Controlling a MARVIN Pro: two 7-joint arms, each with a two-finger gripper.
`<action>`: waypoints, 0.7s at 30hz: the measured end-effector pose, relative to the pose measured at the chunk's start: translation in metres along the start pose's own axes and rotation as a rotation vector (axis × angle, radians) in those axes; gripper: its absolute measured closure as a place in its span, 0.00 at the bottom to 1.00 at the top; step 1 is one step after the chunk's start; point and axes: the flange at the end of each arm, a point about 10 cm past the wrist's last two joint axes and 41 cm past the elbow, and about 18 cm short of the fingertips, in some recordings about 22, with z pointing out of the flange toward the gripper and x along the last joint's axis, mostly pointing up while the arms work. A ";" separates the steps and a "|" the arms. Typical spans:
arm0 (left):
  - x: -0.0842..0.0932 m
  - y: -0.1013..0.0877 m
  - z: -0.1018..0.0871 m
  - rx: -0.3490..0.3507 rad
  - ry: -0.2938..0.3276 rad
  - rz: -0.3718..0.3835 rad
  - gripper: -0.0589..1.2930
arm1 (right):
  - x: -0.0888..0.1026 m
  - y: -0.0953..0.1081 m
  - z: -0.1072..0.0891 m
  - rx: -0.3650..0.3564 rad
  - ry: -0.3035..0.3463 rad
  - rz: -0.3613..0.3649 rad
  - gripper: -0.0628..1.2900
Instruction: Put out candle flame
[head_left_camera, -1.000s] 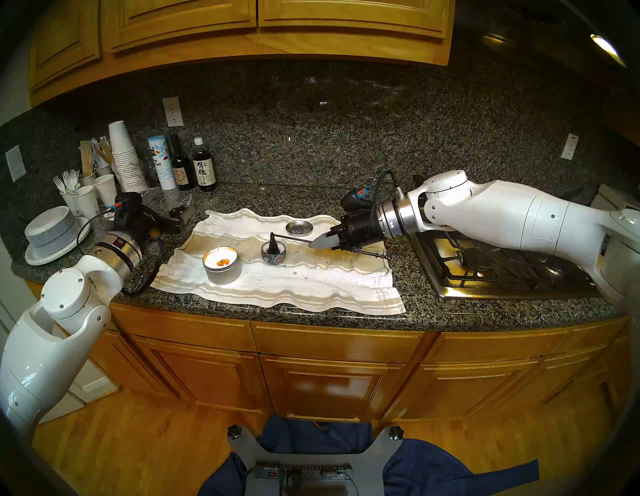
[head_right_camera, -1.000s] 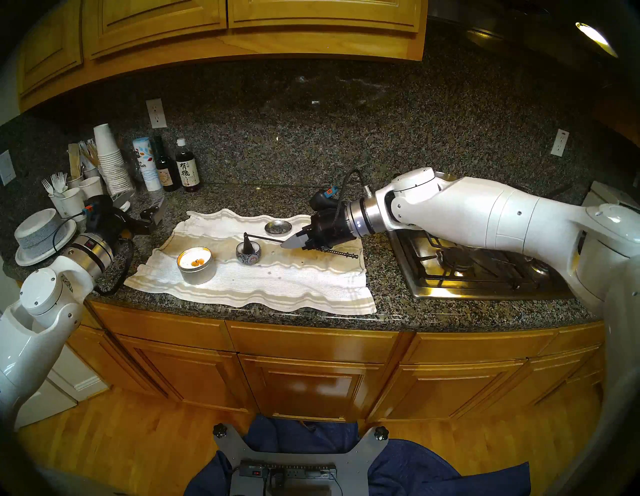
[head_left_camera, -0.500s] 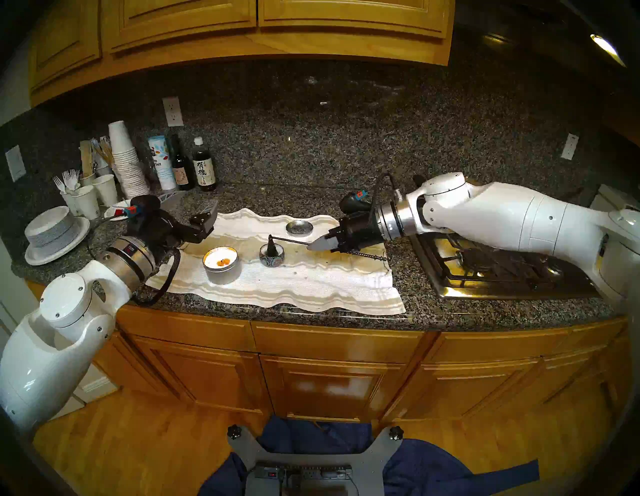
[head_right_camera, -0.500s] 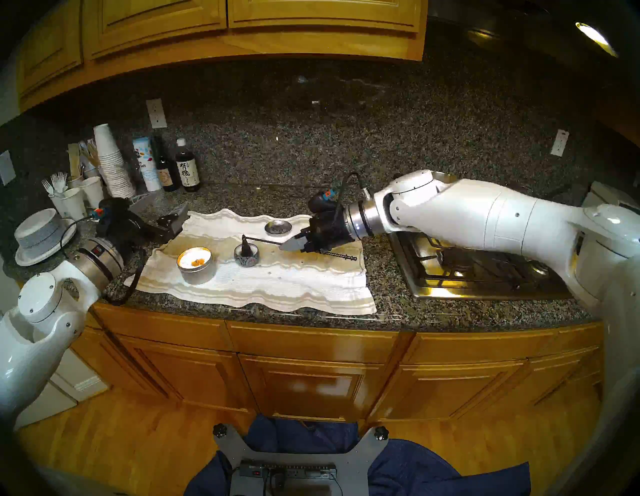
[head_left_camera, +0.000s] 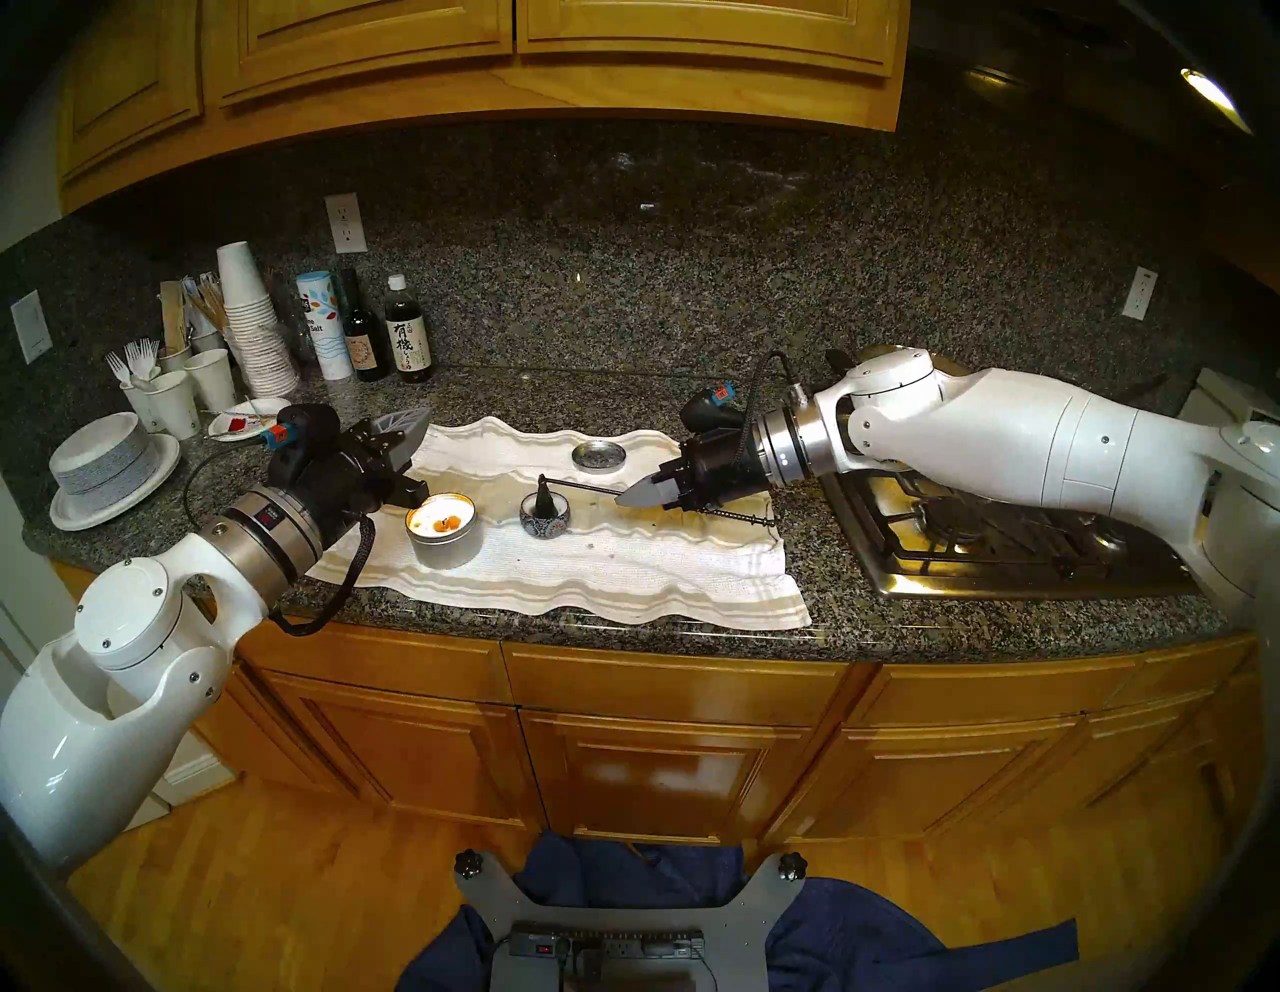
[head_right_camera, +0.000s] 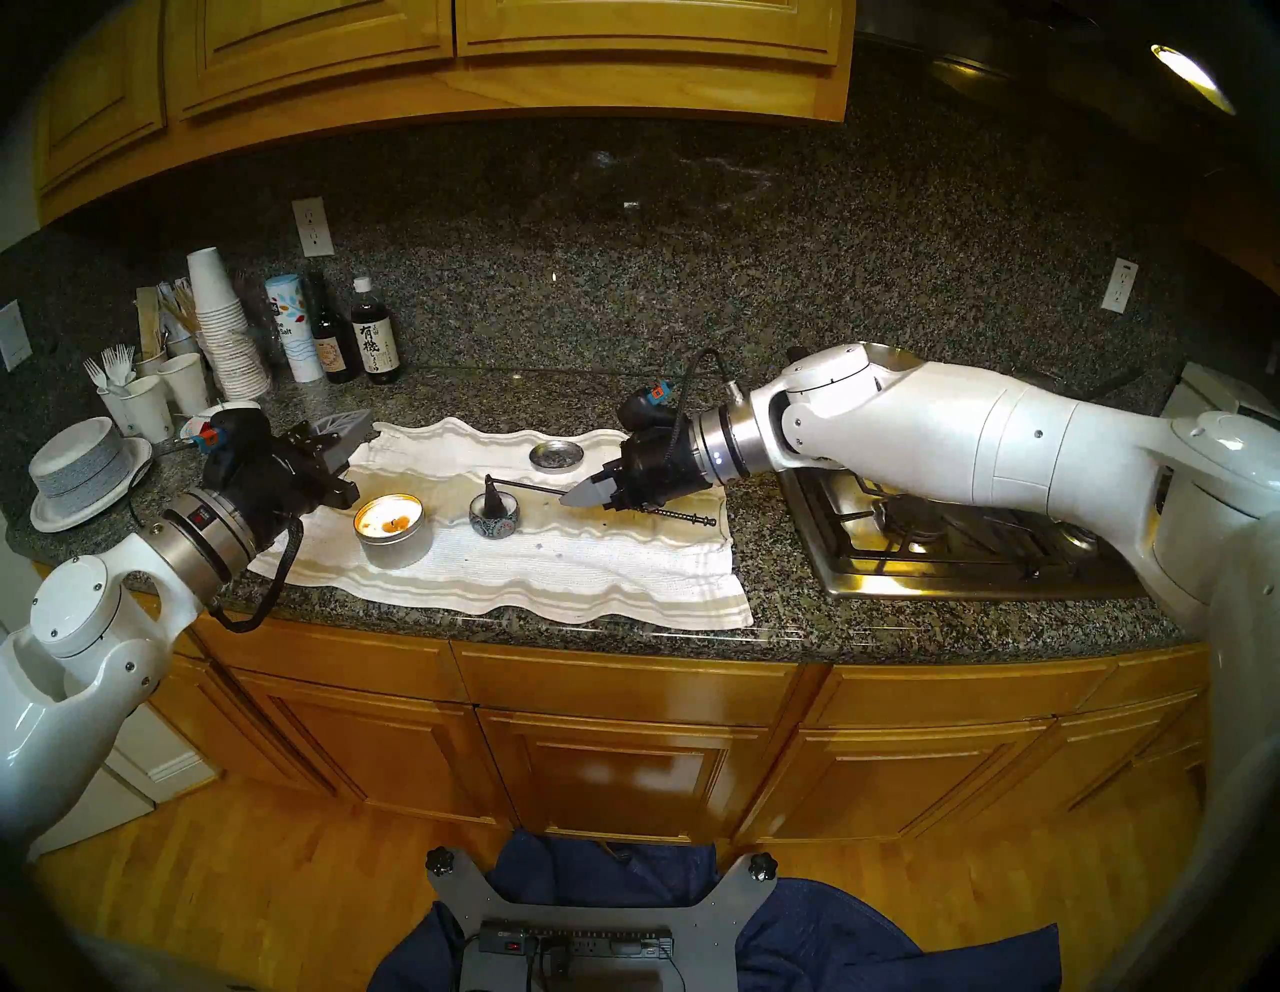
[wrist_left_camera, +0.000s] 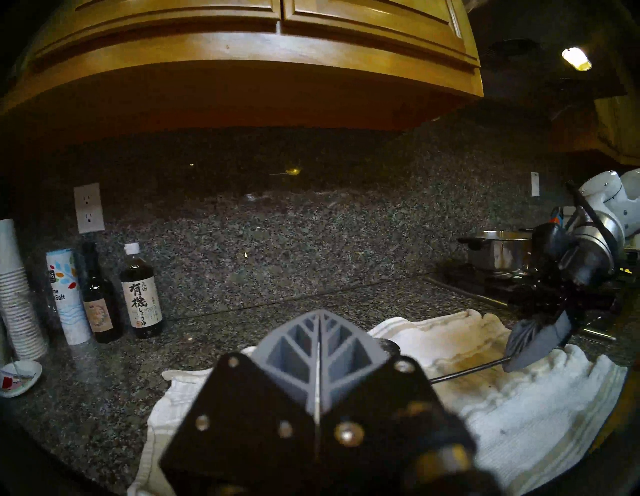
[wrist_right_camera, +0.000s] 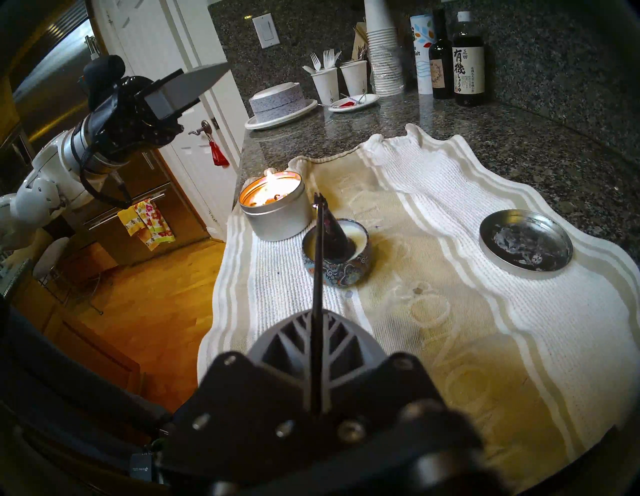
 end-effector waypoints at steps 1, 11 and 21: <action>-0.001 0.002 0.000 -0.009 -0.011 -0.006 0.97 | 0.000 0.000 0.000 0.000 0.000 0.000 0.98; -0.014 0.017 0.002 -0.065 -0.078 -0.045 0.97 | -0.002 0.000 0.000 -0.001 0.003 -0.002 0.98; -0.031 0.038 0.002 -0.119 -0.117 -0.058 0.97 | -0.003 0.005 -0.002 -0.012 0.004 0.000 0.98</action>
